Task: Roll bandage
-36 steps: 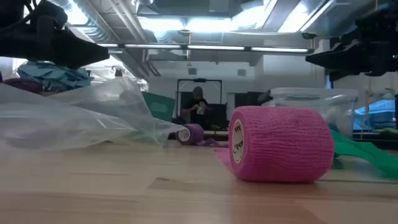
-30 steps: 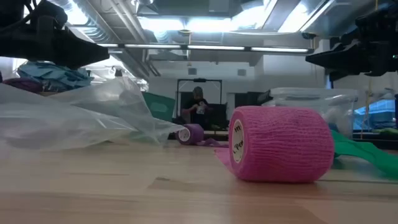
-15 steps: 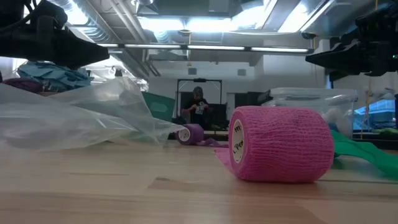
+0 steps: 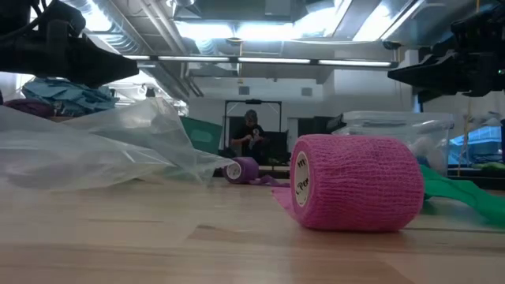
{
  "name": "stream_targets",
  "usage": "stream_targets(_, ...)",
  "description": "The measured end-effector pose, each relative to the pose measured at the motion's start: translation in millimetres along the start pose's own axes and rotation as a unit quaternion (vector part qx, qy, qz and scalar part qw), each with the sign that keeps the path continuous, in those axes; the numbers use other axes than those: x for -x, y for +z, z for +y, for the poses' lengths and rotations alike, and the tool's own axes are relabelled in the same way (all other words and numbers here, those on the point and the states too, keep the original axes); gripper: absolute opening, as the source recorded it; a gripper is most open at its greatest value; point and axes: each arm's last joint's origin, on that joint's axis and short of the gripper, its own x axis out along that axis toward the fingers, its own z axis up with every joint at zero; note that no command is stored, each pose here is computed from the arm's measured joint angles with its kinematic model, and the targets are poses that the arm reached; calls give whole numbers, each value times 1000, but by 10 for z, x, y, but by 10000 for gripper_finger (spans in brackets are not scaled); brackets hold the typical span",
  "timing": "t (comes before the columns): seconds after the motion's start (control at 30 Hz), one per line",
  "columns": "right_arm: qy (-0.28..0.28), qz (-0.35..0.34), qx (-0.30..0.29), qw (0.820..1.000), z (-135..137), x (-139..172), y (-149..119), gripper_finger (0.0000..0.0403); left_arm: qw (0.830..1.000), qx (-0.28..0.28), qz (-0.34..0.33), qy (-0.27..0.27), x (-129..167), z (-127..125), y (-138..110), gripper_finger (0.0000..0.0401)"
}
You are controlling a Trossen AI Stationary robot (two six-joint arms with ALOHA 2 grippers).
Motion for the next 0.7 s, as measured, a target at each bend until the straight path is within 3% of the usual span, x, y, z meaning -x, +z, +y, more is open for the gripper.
stream_targets(0.7,0,0,0,1000,0,0,0,209,1000,-26,1,10,-1,8,1,175)
